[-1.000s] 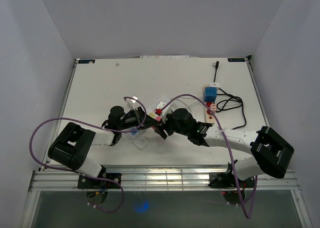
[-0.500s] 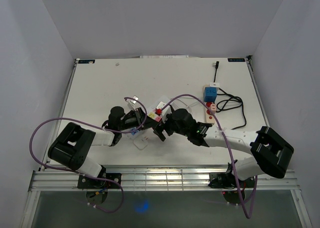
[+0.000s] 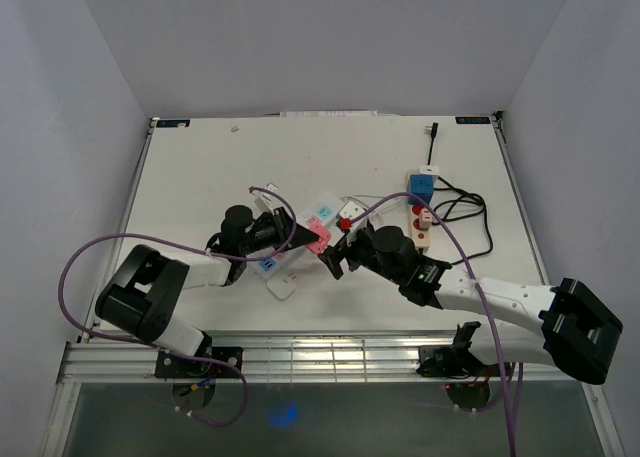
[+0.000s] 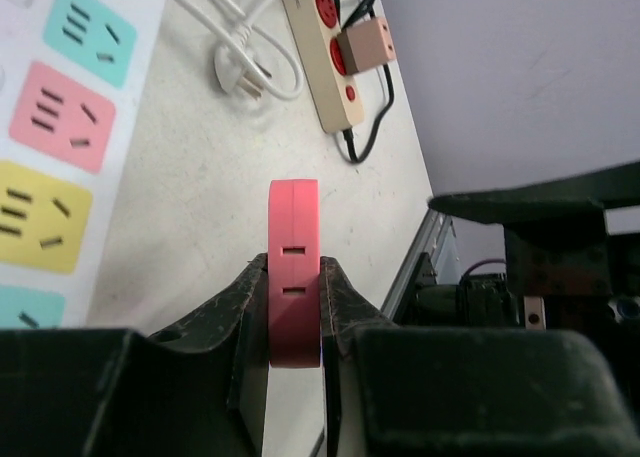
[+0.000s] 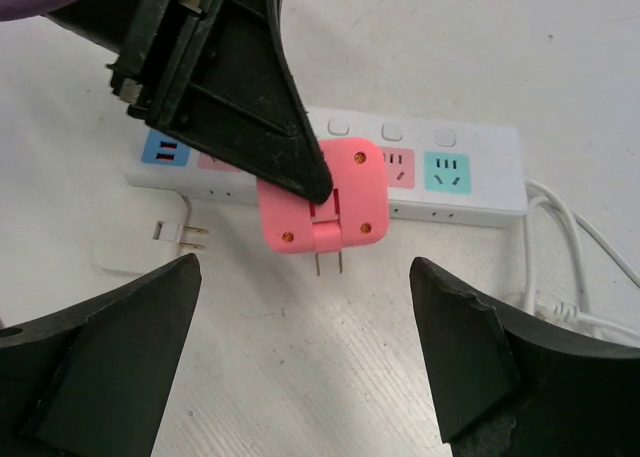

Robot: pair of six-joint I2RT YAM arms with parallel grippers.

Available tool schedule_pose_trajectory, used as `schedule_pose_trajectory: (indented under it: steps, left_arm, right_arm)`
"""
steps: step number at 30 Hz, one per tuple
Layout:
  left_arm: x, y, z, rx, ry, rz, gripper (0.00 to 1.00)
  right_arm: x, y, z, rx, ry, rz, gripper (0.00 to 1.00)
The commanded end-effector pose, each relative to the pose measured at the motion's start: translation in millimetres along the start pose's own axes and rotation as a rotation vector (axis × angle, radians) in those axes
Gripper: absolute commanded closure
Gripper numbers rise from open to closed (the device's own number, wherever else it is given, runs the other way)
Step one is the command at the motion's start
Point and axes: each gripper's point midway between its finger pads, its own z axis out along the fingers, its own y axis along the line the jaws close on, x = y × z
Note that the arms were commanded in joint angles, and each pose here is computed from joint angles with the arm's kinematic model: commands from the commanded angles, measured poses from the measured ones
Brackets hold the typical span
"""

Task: Insert the plug
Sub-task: Pick up the plug from the center of the board, then insert the plug into the socket.

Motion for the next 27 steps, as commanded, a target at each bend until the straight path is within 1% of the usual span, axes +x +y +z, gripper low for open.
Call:
schedule_pose_trajectory:
  steps: [1,2,4,5,6,7,9,10,12,13,14,16,17,18,21,25,27]
  left_arm:
    - [-25.9,4.3,18.7,-0.035,-0.046,0.046,1.00]
    - [-28.6,5.5,21.7,-0.040,-0.047,0.046,1.00]
    - [-41.8,1.5,29.5,-0.037,-0.068,0.057,1.00]
    - [-44.8,1.7,31.2,-0.046,-0.068,0.059,1.00]
    - [-49.4,1.3,32.9,-0.053,-0.075,0.079,1.00]
    - [-62.7,-3.1,36.8,-0.059,-0.104,0.102,1.00]
    - [-70.4,1.1,40.3,-0.099,-0.108,0.121,1.00]
    - [-76.6,4.3,42.4,-0.121,-0.118,0.157,1.00]
    - [-85.4,7.7,51.7,-0.147,-0.093,0.194,1.00]
    - [-89.6,9.0,54.9,-0.152,-0.079,0.243,1.00]
    - [-101.3,4.2,59.6,-0.159,-0.072,0.269,1.00]
    - [-109.6,2.8,64.1,-0.162,-0.061,0.340,1.00]
    - [-120.8,-1.2,65.5,-0.170,-0.074,0.403,1.00]
    - [-126.7,-3.0,65.1,-0.177,-0.088,0.435,1.00]
    - [-141.1,2.1,63.5,-0.216,-0.124,0.490,1.00]
    - [-135.7,18.9,68.0,-0.199,-0.074,0.505,1.00]
    - [-129.0,23.1,71.3,-0.178,-0.044,0.515,1.00]
  right_arm:
    - [-27.2,-22.5,-13.1,0.111,-0.140,0.043,0.10]
    - [-36.8,-26.8,-20.0,0.127,-0.179,0.049,0.10]
    - [-31.8,-33.8,-27.4,0.155,-0.196,0.083,0.10]
    - [-39.0,-36.3,-33.2,0.162,-0.231,0.093,0.10]
    - [-34.7,-38.8,-36.0,0.174,-0.231,0.098,0.10]
    - [-34.4,-42.5,-38.0,0.187,-0.237,0.105,0.10]
    - [-35.2,-46.7,-41.3,0.204,-0.250,0.120,0.10]
    - [-34.3,-48.9,-41.6,0.214,-0.249,0.125,0.10]
    - [-32.4,-53.2,-41.4,0.239,-0.244,0.137,0.10]
    - [-31.5,-54.9,-41.7,0.249,-0.243,0.141,0.10]
    - [-31.9,-56.5,-42.8,0.257,-0.247,0.149,0.10]
    - [-29.2,-60.3,-45.1,0.280,-0.249,0.158,0.09]
    - [-30.0,-62.0,-47.0,0.290,-0.257,0.165,0.08]
    - [-30.2,-62.5,-47.9,0.292,-0.262,0.167,0.08]
    - [-30.4,-64.3,-48.7,0.301,-0.267,0.171,0.07]
    - [-31.8,-66.7,-50.0,0.315,-0.272,0.179,0.06]
    - [-27.1,-76.4,-55.4,0.379,-0.274,0.204,0.05]
